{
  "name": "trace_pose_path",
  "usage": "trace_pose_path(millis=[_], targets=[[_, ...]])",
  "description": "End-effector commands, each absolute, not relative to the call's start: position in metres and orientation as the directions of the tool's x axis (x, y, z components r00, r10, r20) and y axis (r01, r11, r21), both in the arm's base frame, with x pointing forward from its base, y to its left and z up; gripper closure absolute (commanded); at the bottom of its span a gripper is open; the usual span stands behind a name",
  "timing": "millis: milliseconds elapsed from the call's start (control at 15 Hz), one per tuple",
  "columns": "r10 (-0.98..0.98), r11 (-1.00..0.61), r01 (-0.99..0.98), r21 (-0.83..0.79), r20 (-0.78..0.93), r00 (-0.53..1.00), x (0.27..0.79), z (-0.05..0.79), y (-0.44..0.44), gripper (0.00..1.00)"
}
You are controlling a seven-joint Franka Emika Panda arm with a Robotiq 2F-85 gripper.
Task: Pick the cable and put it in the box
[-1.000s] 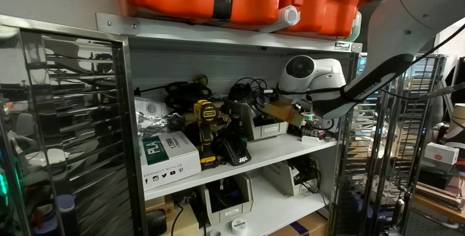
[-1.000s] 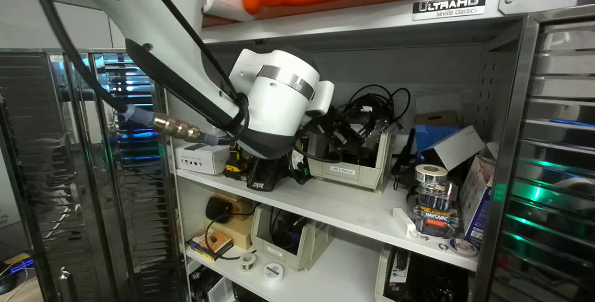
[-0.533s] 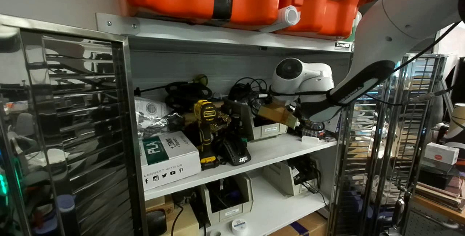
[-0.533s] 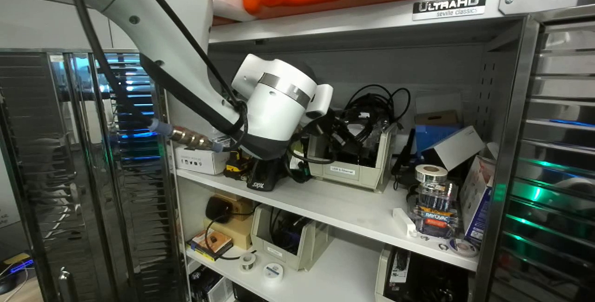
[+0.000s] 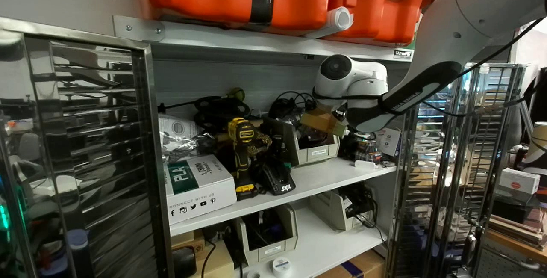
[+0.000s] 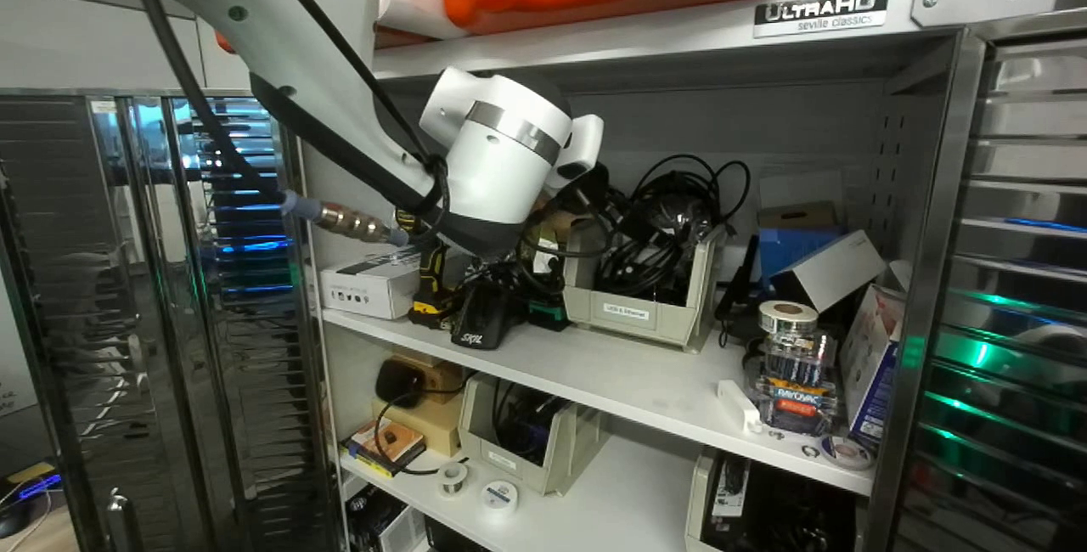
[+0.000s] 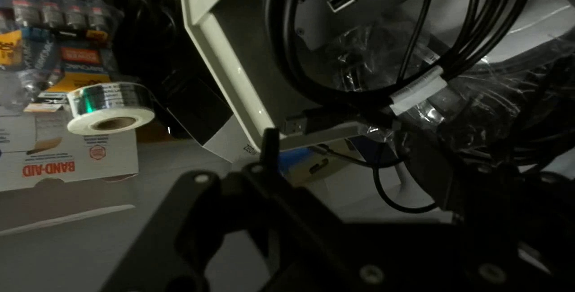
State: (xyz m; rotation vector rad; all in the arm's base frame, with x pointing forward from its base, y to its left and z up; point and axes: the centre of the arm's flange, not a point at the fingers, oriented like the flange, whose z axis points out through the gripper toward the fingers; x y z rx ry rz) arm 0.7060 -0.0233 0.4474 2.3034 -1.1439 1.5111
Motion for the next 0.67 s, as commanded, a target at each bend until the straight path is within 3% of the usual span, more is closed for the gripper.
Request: trace_pose_path(millis=[0,600], targets=[[-0.486,-0.725,-0.641,-0.252,0.847,0.216,0.692,0.466,-0.021,0.00],[-0.379,-0.815,-0.578,-0.051,0.801,0.463,0.608,0.449,-0.018,0.00]])
